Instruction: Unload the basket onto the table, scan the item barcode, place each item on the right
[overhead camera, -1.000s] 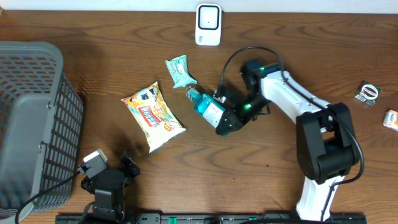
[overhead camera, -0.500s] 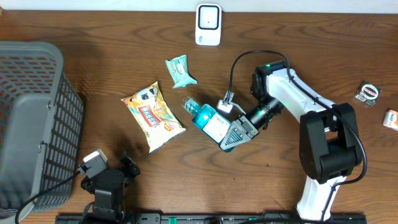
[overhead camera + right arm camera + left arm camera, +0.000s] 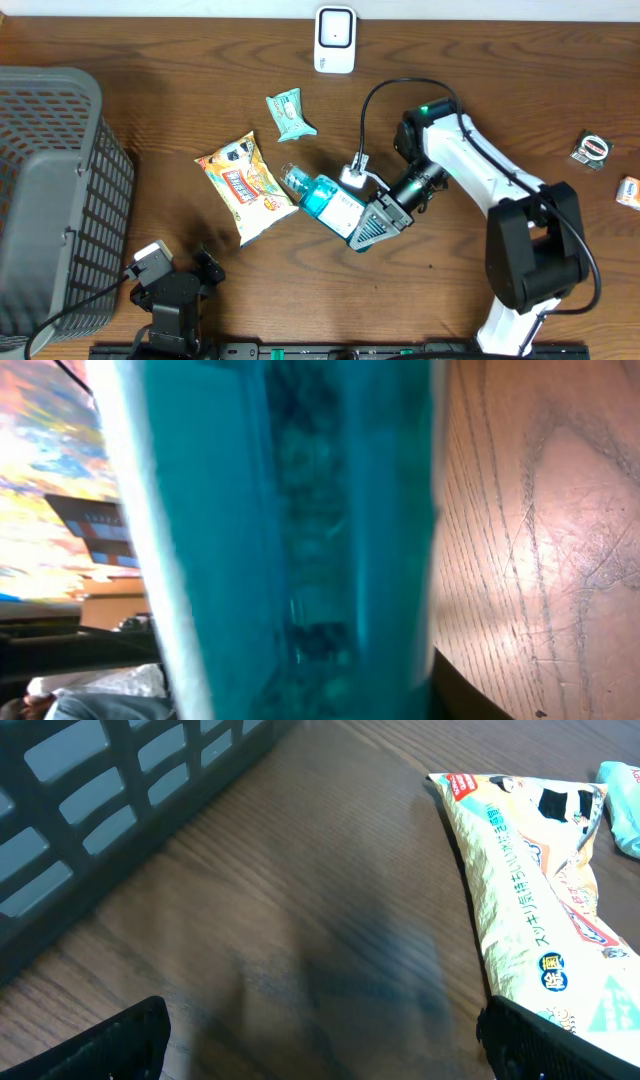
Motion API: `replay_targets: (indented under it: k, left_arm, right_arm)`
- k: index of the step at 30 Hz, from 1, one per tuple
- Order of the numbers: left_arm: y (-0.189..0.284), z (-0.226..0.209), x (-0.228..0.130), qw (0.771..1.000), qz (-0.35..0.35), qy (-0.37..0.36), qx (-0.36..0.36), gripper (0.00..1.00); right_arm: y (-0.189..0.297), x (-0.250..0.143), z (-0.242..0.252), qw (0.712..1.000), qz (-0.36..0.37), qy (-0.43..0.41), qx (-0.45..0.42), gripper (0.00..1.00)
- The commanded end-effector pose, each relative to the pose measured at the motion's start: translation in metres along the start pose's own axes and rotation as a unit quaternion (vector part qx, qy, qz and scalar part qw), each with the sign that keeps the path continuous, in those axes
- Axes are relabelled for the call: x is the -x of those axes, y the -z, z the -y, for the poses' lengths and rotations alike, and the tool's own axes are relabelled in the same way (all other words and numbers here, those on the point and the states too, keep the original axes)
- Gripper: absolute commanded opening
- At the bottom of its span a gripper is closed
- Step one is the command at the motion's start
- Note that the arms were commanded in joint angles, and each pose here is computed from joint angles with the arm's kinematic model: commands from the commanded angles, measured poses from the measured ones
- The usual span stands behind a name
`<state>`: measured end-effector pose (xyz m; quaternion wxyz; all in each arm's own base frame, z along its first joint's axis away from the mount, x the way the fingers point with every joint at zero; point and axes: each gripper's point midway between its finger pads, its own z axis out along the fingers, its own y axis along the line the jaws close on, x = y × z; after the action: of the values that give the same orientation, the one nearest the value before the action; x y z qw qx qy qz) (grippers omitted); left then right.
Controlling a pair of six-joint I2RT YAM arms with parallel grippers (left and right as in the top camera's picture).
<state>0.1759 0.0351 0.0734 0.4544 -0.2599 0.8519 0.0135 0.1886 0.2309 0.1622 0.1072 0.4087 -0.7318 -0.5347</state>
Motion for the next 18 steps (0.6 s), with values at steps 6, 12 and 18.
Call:
replay_targets:
  k: [6, 12, 18]
  left_arm:
    - [-0.001, -0.008, -0.006, 1.000, -0.009, -0.006, 0.019, 0.98]
    - [-0.001, -0.008, -0.006, 1.000, -0.009, -0.006, 0.019, 0.98]
    - [-0.001, -0.008, -0.006, 1.000, -0.009, -0.006, 0.019, 0.98]
  right_arm:
    - [0.010, 0.028, 0.025, 0.994, 0.030, 0.063, -0.079, 0.01]
    - [0.038, 0.057, 0.096, 0.958, 0.026, 0.022, -0.285, 0.01]
    - [0.076, 0.094, 0.133, 0.889, 0.048, 0.063, -0.452, 0.01]
